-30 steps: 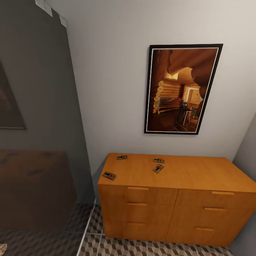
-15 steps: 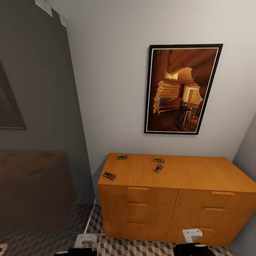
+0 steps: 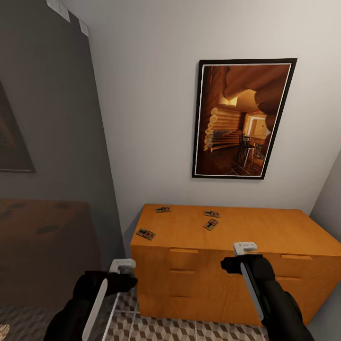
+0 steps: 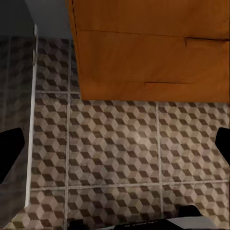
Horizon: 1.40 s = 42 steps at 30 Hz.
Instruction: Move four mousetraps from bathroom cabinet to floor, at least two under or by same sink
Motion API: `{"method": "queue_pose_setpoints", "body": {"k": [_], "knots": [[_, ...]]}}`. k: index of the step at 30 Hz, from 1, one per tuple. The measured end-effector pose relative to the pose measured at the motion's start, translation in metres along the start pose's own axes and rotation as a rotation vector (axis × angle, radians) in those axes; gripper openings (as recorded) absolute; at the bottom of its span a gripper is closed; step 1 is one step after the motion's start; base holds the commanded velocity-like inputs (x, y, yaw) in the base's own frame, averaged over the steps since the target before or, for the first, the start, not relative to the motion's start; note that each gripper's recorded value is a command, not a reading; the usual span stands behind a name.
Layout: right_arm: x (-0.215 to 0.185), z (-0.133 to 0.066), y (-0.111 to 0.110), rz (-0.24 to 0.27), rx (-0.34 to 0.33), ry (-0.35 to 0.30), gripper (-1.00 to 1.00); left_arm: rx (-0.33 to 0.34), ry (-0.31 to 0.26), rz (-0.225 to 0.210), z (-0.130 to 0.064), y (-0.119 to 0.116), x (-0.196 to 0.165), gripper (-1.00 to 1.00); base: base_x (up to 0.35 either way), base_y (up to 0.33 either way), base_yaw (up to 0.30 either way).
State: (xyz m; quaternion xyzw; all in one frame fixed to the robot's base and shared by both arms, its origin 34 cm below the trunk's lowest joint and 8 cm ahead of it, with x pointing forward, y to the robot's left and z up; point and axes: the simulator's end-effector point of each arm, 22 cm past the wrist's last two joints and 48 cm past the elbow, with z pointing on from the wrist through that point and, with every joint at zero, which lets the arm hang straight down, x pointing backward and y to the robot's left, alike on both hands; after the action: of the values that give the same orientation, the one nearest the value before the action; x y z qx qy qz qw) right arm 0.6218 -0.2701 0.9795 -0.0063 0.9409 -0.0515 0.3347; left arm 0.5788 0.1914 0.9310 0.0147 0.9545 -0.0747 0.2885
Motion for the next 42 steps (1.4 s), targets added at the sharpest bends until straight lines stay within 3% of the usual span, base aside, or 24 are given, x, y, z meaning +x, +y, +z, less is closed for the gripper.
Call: {"method": "queue_pose_setpoints", "body": {"k": [9,14,17,23,27,33,42], "knots": [[-0.143,-0.028,-0.008,0.018,0.006,-0.182,1.00,0.054,-0.193,0.023,-0.036,-0.034,-0.137,1.00,0.000,0.000,0.000],[-0.208,-0.039,-0.007,0.022,0.001,-0.220,1.00,0.083,-0.281,0.048,-0.062,-0.058,-0.220,1.00,0.000,0.000,0.000],[-0.233,-0.038,0.006,0.018,-0.022,-0.198,1.00,0.093,-0.276,0.065,-0.066,-0.070,-0.258,1.00,0.000,0.000,0.000],[-0.242,-0.023,0.029,-0.005,-0.040,-0.097,1.00,0.089,-0.176,0.085,-0.055,-0.081,-0.294,1.00,0.000,0.000,0.000],[-0.248,-0.006,0.036,-0.020,-0.018,-0.102,1.00,0.082,-0.111,0.091,-0.049,-0.082,-0.312,1.00,0.000,0.000,0.000],[-0.251,0.008,0.038,-0.029,0.033,-0.126,1.00,0.063,-0.168,0.097,-0.063,-0.080,-0.351,1.00,0.000,0.000,0.000],[-0.257,0.006,0.039,-0.029,0.052,-0.141,1.00,0.064,-0.185,0.103,-0.082,-0.081,-0.370,1.00,0.000,0.000,0.000]]}}
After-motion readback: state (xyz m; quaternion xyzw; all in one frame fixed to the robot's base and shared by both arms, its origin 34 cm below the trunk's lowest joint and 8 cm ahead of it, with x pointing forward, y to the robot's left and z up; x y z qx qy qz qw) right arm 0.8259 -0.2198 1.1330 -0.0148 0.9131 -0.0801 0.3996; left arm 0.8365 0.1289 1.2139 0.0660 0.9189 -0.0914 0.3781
